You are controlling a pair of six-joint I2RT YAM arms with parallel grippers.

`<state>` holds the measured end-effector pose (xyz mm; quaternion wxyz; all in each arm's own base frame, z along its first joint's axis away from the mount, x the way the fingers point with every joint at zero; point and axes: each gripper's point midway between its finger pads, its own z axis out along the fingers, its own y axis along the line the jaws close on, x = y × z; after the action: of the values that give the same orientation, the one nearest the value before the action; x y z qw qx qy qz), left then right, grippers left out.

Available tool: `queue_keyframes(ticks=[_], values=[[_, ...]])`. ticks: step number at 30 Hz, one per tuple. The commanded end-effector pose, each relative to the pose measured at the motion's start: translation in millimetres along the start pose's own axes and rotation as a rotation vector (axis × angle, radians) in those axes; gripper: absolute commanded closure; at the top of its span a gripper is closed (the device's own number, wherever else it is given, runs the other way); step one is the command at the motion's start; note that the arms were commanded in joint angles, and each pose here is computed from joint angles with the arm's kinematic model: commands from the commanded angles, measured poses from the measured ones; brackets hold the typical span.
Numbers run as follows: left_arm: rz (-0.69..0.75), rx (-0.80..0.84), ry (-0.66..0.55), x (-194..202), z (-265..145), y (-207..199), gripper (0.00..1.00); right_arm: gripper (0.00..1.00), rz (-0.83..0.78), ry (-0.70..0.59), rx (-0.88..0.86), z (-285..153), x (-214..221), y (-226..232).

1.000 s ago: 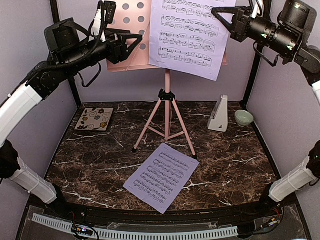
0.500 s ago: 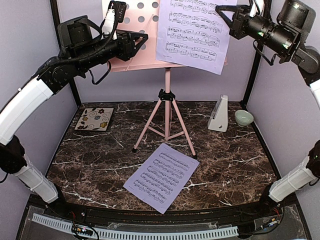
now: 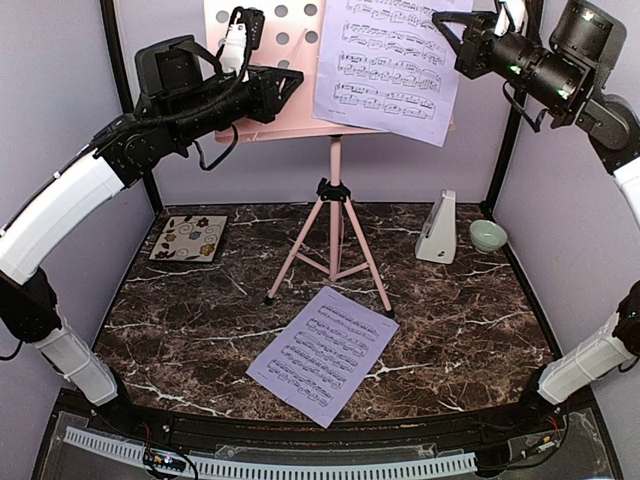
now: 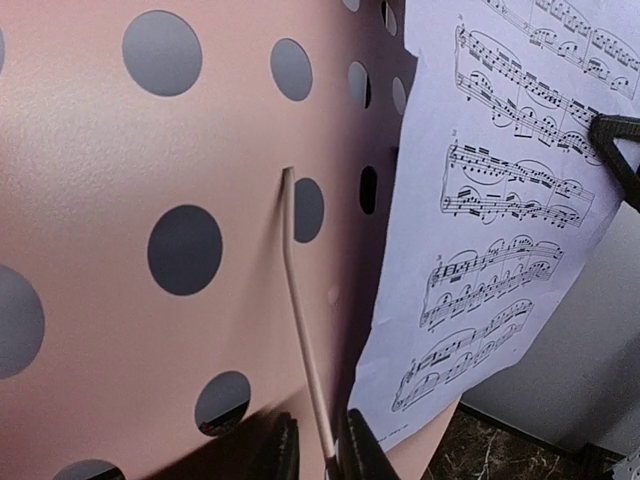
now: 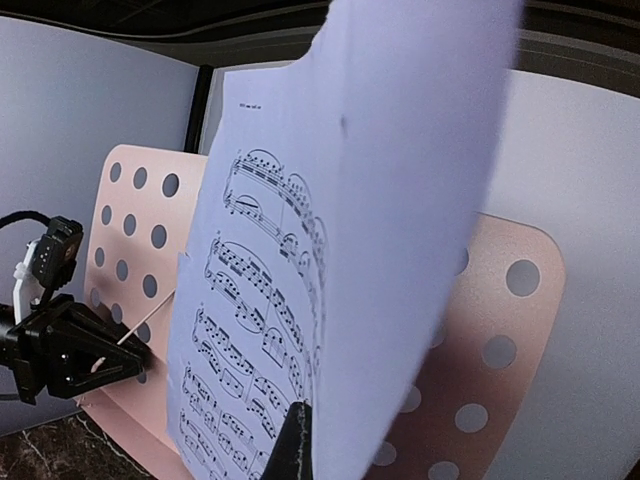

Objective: Set up the instrument practice props

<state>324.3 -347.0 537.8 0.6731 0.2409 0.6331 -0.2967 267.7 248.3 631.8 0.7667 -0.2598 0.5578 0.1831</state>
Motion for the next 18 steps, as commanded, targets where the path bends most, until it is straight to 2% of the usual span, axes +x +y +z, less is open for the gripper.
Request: queue_keyframes(ticks=[1, 7, 9, 13, 18], values=[[-0.029, 0.025, -0.131, -31, -17, -6, 0.88, 1.00, -0.004, -0.052, 0.051, -6, -12, -11], [-0.011, 0.017, -0.206, -39, -26, -4, 0.97, 1.00, -0.016, -0.059, 0.099, -8, -8, -18], [0.036, 0.058, -0.225, -38, -26, -12, 0.99, 1.00, -0.021, -0.062, 0.096, -8, -7, -18], [0.158, 0.152, -0.299, -41, -32, -30, 1.00, 1.00, -0.029, -0.086, 0.070, -4, -9, -12], [0.236, 0.230, -0.317, -37, -32, -45, 1.00, 1.00, -0.047, -0.119, 0.041, 3, -12, -5]])
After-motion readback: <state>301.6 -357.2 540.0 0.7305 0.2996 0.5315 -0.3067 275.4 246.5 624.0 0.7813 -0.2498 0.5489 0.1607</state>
